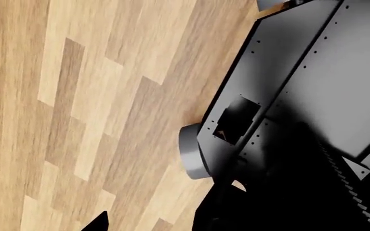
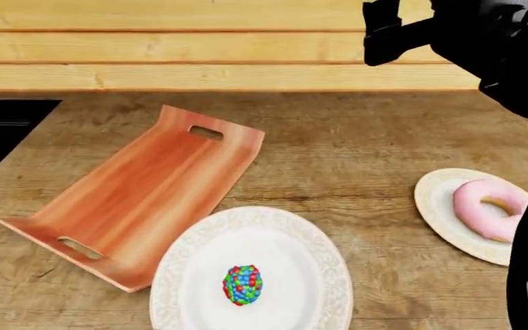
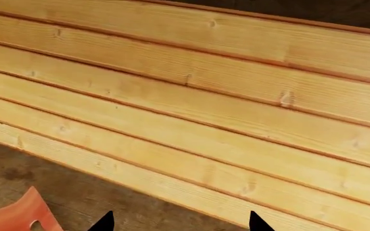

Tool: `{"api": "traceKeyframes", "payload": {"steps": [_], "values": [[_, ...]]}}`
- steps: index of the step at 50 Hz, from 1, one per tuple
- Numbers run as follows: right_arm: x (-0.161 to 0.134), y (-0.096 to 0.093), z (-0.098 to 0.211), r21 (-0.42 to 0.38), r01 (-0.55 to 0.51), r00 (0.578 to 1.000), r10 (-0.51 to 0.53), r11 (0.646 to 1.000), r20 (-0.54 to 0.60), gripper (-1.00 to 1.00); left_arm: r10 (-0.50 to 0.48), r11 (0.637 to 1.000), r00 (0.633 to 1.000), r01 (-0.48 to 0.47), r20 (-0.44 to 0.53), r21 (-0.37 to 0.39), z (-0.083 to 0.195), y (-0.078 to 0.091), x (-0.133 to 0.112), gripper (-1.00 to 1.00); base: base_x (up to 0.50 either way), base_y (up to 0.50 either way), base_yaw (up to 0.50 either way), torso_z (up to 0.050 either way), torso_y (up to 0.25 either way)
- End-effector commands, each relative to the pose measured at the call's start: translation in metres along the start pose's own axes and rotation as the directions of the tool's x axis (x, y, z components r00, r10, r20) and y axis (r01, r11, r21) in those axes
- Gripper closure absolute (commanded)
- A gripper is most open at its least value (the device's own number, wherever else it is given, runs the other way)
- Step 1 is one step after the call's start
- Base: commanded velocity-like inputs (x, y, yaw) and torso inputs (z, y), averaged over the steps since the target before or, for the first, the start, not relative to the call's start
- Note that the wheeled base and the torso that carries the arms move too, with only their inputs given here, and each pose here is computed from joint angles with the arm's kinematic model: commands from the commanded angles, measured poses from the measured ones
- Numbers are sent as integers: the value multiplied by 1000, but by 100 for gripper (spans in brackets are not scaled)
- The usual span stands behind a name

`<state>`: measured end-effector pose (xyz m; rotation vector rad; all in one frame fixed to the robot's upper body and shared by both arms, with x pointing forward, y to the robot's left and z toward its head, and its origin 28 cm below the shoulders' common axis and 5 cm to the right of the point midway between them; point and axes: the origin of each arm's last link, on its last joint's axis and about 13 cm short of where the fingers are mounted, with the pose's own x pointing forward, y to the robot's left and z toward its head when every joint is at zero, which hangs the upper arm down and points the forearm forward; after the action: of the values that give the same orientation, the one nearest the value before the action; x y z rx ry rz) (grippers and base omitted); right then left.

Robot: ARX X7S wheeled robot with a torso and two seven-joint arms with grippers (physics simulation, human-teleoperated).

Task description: Move the dessert items from the plate to the tray.

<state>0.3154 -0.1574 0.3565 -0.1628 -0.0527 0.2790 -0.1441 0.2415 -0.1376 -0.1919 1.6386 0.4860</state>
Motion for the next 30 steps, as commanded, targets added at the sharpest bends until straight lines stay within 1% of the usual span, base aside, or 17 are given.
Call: {"api": "traceKeyframes", "payload": {"steps": [1,2,3,5,7,9,10,11,13,14,15,16,17,18,19,25,30], "values": [[2,2,-7,-8,-12,1000,12,1000,-11,-100,-1,1000,1000,1,6,-1,1,0,0,-100,0,0,0,0,0],[2,2,-8,-7,1,1000,-1,1000,-23,-100,-1,1000,1000,1,6,-1,1,0,0,-100,0,0,0,0,0],[1,3,-9,-30,19,999,-20,999,-35,-100,-1,1000,1000,1,7,-1,1,0,0,-100,0,0,0,0,0],[-4,4,-11,-23,22,998,-23,1000,-61,-100,-2,1000,1000,2,7,-3,1,0,0,-100,0,0,0,0,0],[-12,1,-12,-6,61,995,-61,998,-75,-100,-1,1000,1000,1,5,-4,1,-1,0,-100,0,0,0,0,0],[-22,-5,-19,-28,108,991,-110,994,-78,-100,-2,1000,1000,2,-2,-3,4,-2,1,-100,0,0,0,0,0],[-30,-8,-21,-58,121,988,-126,991,-87,-100,-2,1000,1000,2,-5,-4,4,-2,1,-100,0,0,0,0,0],[-37,-12,-21,-64,128,986,-134,990,-98,-100,-3,1000,1000,3,-7,-4,5,-3,1,-100,0,0,0,0,0],[-55,-22,-20,-36,148,978,-152,988,-144,-100,-1,1000,1000,1,-9,-4,6,-4,1,-100,0,0,0,0,0],[-67,-24,-24,-90,169,968,-182,982,-172,-100,-1,1000,1000,1,-5,-2,8,-5,1,-100,0,0,0,0,0],[-77,-22,-28,-117,144,968,-165,983,-191,-100,-4,1000,1000,4,-3,-10,10,-6,2,-100,0,0,0,0,0],[-87,-24,-32,-121,176,955,-200,977,-219,-100,-7,1000,1000,7,-11,2,13,-8,2,-100,0,0,0,0,10],[-96,-24,-35,-112,204,942,-226,973,-247,-100,-7,1000,1000,7,-16,8,14,-9,2,-100,0,0,0,0,0],[-103,-24,-38,-73,207,937,-219,976,-271,-100,-8,1000,1000,9,-17,12,15,-9,2,-100,0,0,0,0,0],[-110,-21,-40,-39,171,941,-175,984,-289,-100,-10,1000,1000,10,-16,13,16,-10,3,-100,0,0,0,0,0],[-128,-29,-50,3,262,899,-243,965,-365,-100,-49,999,999,49,-18,10,20,-17,3,-100,0,0,0,0,0],[-141,-30,-58,16,286,883,-257,958,-394,-100,-52,999,998,52,-25,13,22,-20,3,-100,0,0,0,0,0]]}}
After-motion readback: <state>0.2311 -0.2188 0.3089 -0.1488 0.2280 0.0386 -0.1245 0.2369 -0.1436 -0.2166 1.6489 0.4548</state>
